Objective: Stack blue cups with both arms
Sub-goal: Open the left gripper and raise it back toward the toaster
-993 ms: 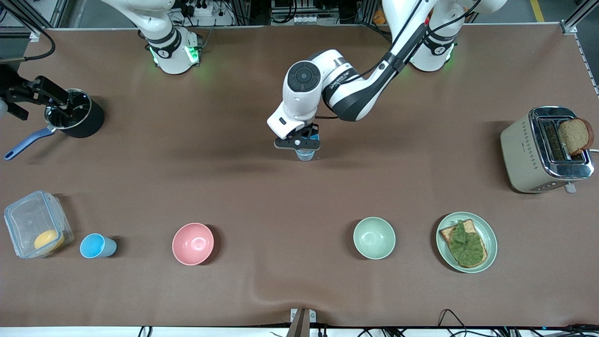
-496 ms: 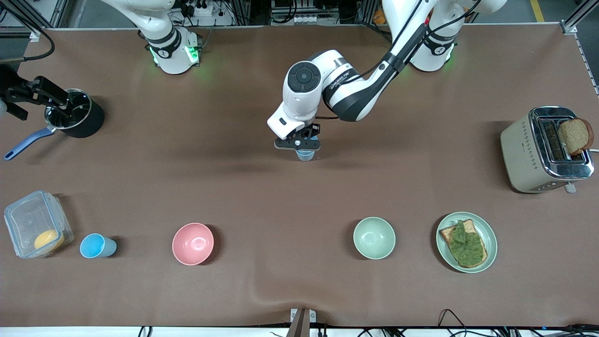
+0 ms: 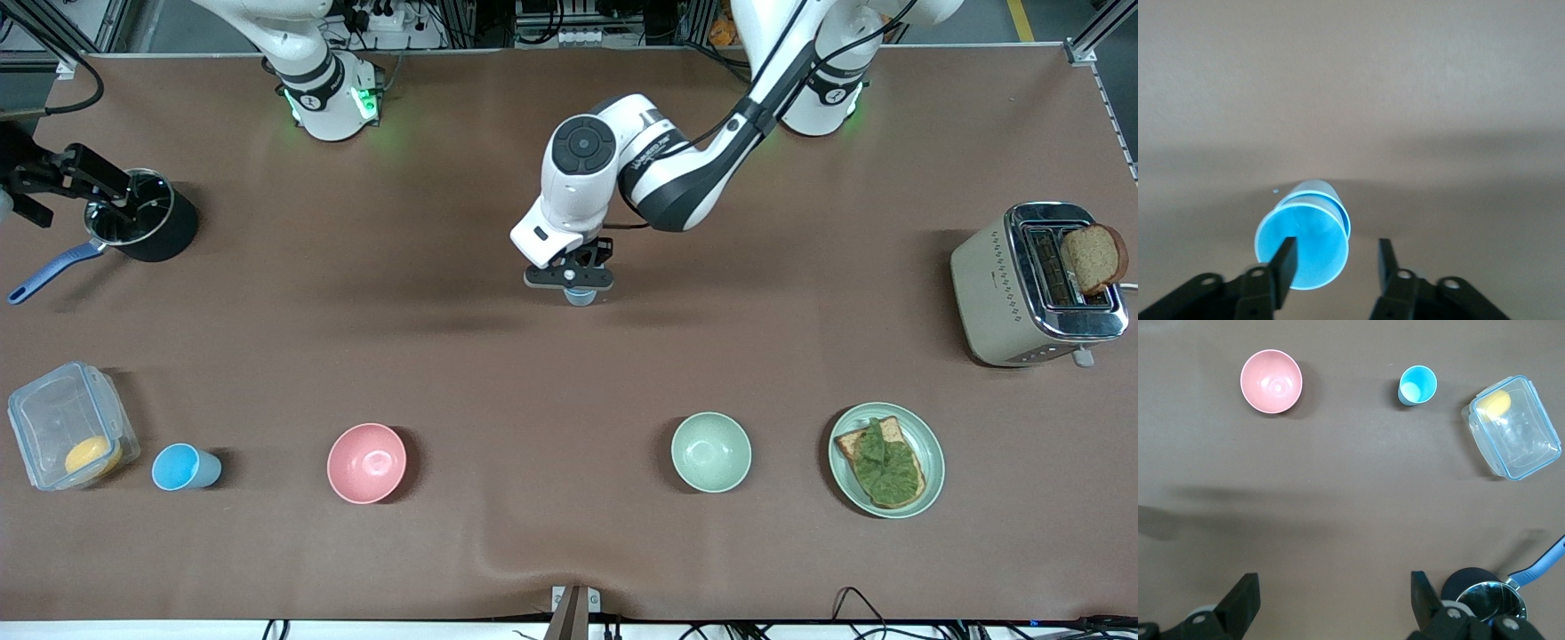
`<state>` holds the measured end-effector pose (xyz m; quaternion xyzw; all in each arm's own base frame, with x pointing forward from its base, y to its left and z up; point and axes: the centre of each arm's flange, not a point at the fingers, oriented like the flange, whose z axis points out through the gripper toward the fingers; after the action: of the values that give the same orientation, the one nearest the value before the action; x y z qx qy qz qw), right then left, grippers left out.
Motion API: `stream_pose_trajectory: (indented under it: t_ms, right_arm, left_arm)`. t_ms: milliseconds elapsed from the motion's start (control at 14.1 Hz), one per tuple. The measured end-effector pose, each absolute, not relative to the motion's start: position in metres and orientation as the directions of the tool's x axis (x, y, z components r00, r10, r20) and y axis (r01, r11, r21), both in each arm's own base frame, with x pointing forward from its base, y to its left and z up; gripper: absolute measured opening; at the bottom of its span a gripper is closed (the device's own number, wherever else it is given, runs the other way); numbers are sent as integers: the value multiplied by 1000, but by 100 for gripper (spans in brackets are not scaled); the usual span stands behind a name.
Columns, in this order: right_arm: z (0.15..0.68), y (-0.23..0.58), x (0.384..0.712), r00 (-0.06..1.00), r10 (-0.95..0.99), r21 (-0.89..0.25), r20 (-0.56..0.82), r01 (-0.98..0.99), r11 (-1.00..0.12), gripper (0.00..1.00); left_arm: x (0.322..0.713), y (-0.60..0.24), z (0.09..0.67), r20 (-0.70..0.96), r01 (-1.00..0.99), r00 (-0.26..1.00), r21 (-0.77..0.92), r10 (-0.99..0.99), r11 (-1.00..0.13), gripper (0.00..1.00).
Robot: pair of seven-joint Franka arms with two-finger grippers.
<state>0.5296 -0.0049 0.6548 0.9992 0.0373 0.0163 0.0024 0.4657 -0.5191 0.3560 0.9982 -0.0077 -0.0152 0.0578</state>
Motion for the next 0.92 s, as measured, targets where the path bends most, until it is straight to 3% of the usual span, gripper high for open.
stream_pose_trajectory:
  t_ms: [213,284,567,922]
  right_arm:
    - [659,-5,527,997,74,8,38,73,-997,100]
    - [661,-5,526,996,74,9,42,73,-997,100]
    - [662,-5,525,996,72,9,43,72,-997,100]
    - [662,-5,524,997,72,9,39,72,-997,100]
  left_arm:
    - [485,-481,392,-11,31,999,98,30,-995,95]
    - [491,-460,404,-7,37,999,84,37,-996,100]
    - [515,-349,464,-2,-10,1000,8,-10,-1000,100]
    - [511,-230,549,-17,-46,999,-64,-45,-997,100]
